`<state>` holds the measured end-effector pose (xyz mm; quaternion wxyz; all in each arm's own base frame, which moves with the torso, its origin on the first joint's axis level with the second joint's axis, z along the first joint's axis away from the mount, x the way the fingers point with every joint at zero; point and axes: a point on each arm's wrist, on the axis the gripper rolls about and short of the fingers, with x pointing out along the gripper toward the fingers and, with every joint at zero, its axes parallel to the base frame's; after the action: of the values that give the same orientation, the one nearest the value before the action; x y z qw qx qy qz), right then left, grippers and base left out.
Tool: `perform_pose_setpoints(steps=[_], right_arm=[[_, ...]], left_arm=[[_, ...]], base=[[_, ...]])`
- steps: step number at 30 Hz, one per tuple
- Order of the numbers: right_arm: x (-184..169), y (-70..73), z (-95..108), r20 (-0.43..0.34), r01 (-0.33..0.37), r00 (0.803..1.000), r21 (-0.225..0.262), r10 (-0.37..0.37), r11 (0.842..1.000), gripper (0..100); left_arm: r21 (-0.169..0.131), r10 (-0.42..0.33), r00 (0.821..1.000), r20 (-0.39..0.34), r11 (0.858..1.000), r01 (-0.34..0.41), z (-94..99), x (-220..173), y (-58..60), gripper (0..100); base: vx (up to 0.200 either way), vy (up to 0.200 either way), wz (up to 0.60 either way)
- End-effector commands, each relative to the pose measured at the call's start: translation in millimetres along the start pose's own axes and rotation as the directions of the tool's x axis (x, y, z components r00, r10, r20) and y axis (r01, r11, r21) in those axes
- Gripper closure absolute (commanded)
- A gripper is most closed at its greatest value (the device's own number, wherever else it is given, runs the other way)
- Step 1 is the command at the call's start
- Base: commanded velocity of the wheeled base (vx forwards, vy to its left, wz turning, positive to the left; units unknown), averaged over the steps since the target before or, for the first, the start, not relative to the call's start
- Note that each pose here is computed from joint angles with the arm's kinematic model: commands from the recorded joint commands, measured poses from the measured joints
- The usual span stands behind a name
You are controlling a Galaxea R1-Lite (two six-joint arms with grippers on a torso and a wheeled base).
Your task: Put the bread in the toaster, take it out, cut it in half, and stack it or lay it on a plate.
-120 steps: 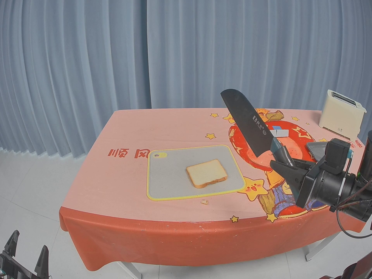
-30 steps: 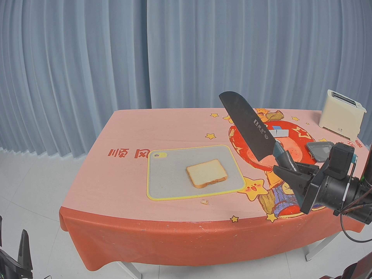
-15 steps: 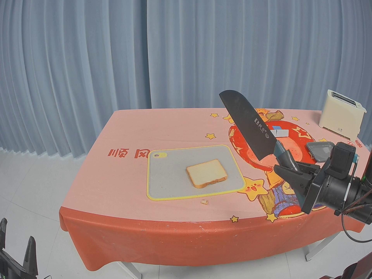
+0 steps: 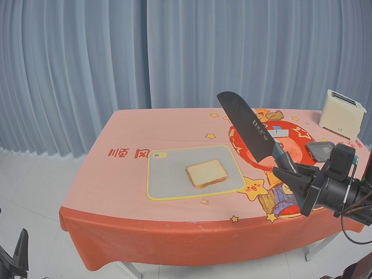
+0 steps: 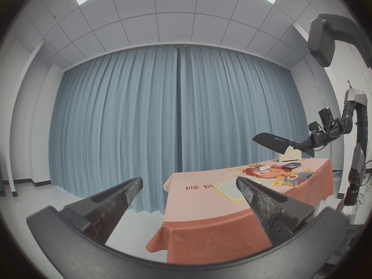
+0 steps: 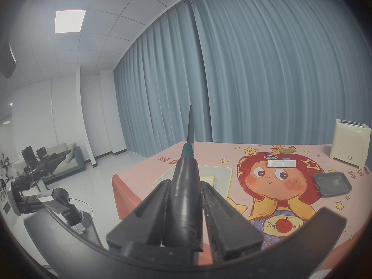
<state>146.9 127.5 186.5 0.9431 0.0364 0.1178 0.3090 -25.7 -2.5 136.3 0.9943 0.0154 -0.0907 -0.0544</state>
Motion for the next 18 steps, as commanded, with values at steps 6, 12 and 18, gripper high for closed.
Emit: perform_pose_setpoints(steps=[6, 12, 18], right_arm=[[0.3, 0.1, -0.1, -0.001, -0.001, 1.0, -0.001, 0.001, 1.0, 100], [0.6, 0.1, -0.3, -0.003, -0.001, 1.0, -0.001, 0.001, 1.0, 100], [1.5, 0.0, -1.5, -0.009, 0.0, 1.0, -0.001, 0.0, 1.0, 100]], left_arm=[[-0.013, -0.045, 0.997, -0.062, 0.999, 0.044, 36.2, 24.5, 2.6, 0], [-0.012, -0.039, 0.997, -0.073, 0.999, 0.039, 58.2, 39.6, 4.8, 0], [0.048, -0.041, 0.991, -0.131, 0.998, 0.048, 62.8, 52.5, 6.3, 0]], base=[[0.0, 0.0, 0.0], [0.0, 0.0, 0.0], [0.0, 0.0, 0.0]])
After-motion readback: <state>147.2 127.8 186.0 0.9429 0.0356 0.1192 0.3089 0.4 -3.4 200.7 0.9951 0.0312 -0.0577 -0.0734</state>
